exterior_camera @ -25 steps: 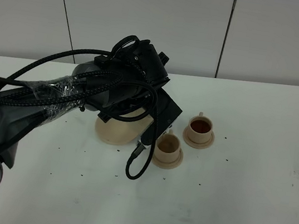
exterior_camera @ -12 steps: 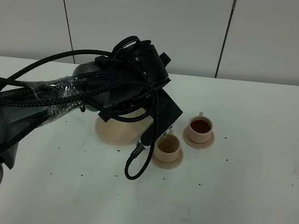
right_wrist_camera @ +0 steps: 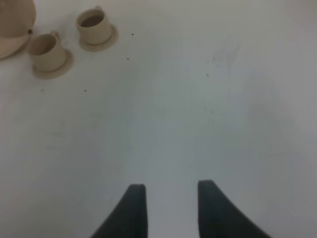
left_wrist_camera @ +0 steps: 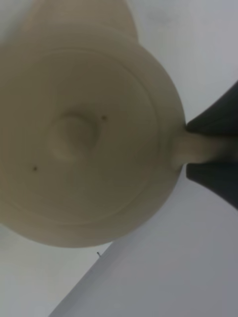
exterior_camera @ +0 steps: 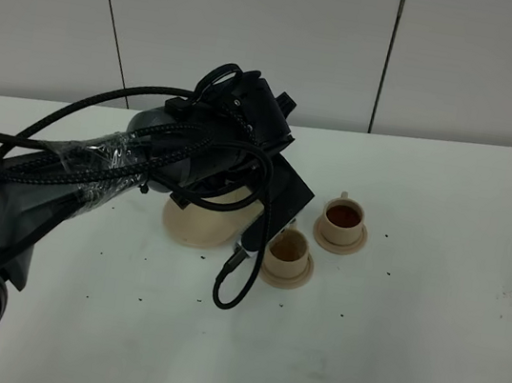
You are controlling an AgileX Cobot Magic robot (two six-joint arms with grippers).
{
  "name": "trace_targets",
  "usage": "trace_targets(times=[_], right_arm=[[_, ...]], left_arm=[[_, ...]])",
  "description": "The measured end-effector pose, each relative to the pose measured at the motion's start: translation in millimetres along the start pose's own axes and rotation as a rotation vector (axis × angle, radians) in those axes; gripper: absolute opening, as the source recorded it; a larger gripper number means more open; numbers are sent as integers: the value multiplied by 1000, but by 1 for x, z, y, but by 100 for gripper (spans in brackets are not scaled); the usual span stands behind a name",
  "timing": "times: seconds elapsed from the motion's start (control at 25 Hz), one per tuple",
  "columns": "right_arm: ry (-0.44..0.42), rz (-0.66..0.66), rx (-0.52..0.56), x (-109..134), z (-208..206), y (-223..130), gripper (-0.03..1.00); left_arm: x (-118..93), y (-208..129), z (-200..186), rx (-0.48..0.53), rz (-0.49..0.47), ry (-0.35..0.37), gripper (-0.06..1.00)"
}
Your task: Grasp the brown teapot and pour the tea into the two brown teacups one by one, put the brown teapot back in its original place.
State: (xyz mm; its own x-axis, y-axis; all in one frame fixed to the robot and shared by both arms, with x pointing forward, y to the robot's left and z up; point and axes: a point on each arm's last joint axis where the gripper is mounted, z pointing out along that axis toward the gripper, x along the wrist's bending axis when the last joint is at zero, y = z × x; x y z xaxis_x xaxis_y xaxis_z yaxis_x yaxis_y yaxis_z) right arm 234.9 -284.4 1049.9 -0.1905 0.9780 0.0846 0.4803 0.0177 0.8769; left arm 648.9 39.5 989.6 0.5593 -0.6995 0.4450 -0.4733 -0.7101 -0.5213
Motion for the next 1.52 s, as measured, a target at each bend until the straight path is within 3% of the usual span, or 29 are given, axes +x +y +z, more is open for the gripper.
trace_targets(times=[0.8, 1.52], right_arm=[[0, 0, 0, 0, 0, 0, 24], [0, 0, 0, 0, 0, 0, 24]], left_arm=[[1, 2, 0, -4, 8, 8, 17], [1, 1, 0, 13, 73, 12, 17]])
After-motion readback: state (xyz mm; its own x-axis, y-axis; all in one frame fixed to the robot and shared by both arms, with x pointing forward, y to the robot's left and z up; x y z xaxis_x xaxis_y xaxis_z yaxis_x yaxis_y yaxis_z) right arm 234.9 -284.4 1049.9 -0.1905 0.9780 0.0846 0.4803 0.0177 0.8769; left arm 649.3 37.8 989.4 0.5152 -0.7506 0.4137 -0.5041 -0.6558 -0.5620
